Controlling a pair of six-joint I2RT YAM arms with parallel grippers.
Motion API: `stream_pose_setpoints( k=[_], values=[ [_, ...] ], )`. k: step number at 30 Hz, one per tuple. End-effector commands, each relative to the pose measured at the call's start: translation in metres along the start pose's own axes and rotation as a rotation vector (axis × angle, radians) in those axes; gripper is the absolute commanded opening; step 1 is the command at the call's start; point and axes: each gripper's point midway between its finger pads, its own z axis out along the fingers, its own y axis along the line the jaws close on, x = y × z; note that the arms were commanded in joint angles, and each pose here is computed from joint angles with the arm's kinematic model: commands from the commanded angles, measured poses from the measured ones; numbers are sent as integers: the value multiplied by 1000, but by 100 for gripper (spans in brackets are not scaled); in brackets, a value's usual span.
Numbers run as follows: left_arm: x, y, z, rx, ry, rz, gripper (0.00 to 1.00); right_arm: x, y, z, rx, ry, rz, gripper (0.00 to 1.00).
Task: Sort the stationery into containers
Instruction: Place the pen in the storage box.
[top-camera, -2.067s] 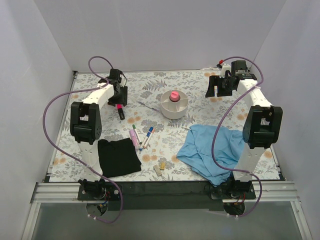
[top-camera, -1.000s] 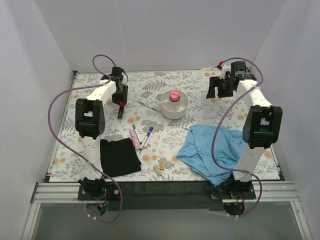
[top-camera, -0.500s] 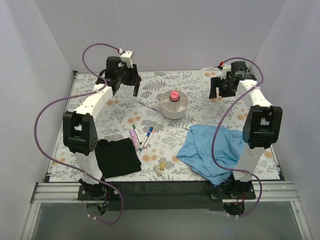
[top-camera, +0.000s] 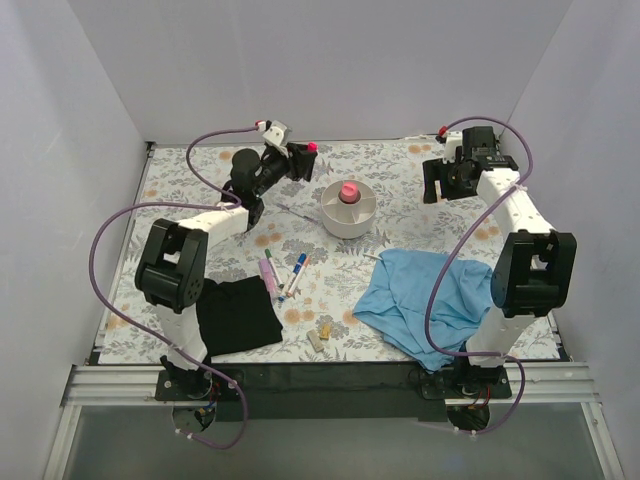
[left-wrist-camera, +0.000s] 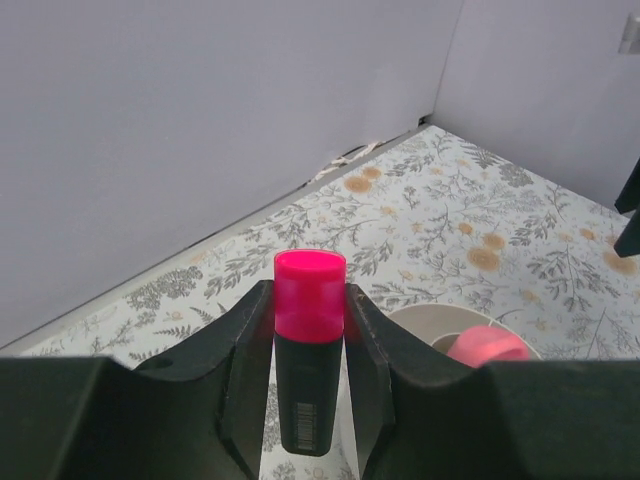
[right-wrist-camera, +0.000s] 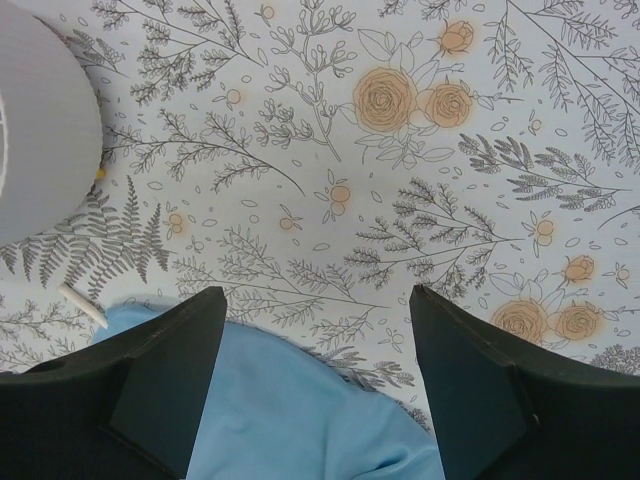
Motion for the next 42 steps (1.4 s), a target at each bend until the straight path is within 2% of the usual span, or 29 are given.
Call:
stream_pose_setpoints(
  k=[1, 10, 24, 33, 34, 36, 42],
  values=[
    [-34, -8, 14, 45, -140, 26, 0, 1, -5, -12, 37, -15, -25, 83],
    [-12, -44, 31, 118, -116, -26, 0, 5, -6, -12, 47, -5, -29, 83],
    [29, -49, 30, 132, -32, -84, 0, 11, -6, -15, 52, 9, -30, 84],
    [42, -46, 35, 107, -34, -122, 0, -1, -8, -25, 70, 15, -21, 84],
    [41, -46, 35, 107, -37, -123, 1, 0, -8, -25, 70, 18, -21, 84],
    [41, -47, 36, 114, -37, -125, 11, 1, -9, -23, 71, 22, -12, 84],
    [41, -52, 33, 140, -28, -127, 12, 1, -8, -19, 62, 27, -2, 84]
  ],
)
